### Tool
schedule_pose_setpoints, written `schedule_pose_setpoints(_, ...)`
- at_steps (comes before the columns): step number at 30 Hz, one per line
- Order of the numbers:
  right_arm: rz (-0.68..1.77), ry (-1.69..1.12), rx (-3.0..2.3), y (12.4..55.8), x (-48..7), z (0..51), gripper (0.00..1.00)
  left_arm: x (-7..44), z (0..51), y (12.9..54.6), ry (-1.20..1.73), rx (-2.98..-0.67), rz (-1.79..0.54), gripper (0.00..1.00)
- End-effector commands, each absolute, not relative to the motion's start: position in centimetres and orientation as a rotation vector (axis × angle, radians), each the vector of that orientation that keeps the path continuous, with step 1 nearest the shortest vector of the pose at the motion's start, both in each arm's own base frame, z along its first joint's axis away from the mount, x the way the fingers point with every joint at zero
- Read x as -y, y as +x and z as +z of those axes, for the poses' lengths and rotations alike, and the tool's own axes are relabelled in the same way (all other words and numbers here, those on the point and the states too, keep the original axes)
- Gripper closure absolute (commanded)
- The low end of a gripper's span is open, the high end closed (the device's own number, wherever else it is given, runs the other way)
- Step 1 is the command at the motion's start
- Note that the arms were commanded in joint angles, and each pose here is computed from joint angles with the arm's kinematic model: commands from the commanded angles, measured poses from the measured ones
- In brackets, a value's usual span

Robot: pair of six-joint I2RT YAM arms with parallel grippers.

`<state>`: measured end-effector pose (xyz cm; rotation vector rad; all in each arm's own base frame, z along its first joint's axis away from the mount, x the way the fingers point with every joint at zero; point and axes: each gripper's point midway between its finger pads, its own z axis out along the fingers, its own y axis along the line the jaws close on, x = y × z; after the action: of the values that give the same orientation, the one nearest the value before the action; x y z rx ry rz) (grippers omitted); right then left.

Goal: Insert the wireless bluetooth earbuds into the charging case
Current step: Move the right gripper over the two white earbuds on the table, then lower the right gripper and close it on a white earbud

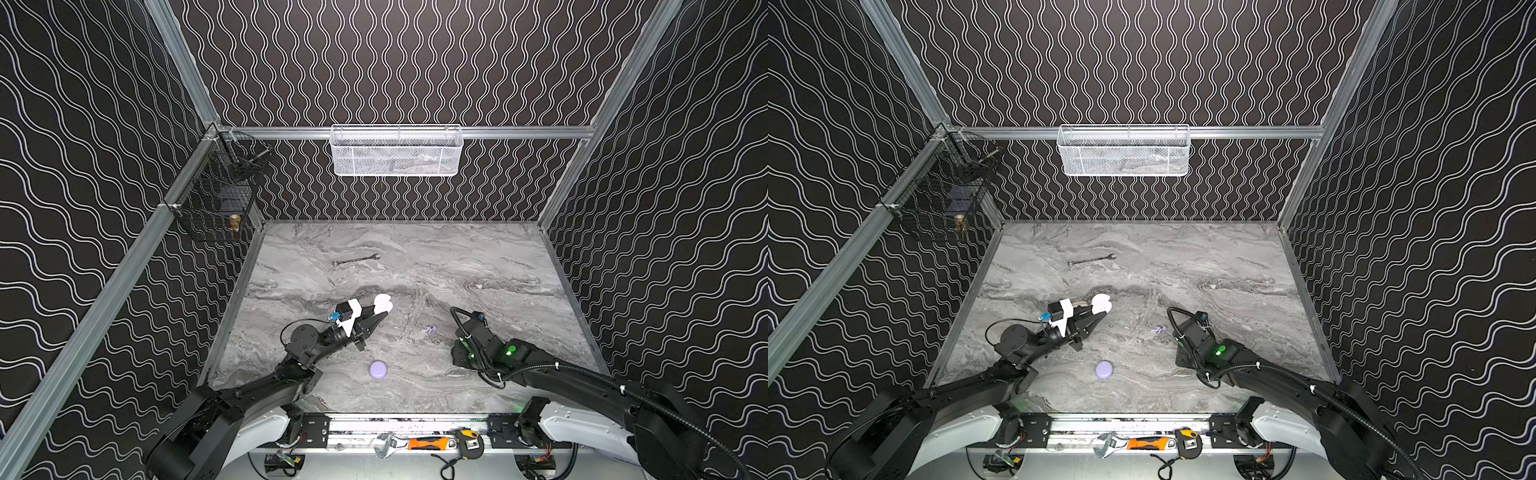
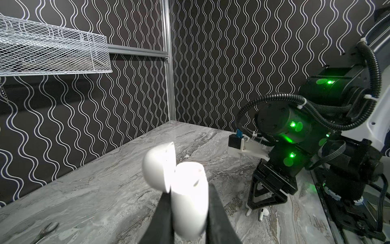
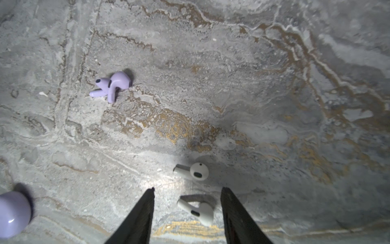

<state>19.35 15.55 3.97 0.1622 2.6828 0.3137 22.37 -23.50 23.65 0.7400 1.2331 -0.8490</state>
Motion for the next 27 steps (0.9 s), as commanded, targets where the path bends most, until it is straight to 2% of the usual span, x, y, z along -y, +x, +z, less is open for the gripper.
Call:
schedule_pose_setpoints(1,0.356,0.173,-2.674,19.9,-16.4,3.9,0.46,23.4,24.2,22.2,0.741,-1.209,-0.845,1.0)
schedule_pose_setpoints(11,0.338,0.147,-2.694,20.9,-17.2,3.3,0.46,23.5,24.0,22.3,0.74,-1.213,-0.845,1.0)
schedule_pose_setpoints(21,0.309,0.049,-2.723,22.3,-19.2,3.7,0.52,23.4,24.0,22.3,0.742,-1.214,-0.839,1.0)
schedule_pose_setpoints(27,0.189,0.037,-2.706,22.8,-18.3,4.4,0.52,23.4,23.9,22.4,0.742,-1.215,-0.835,1.0)
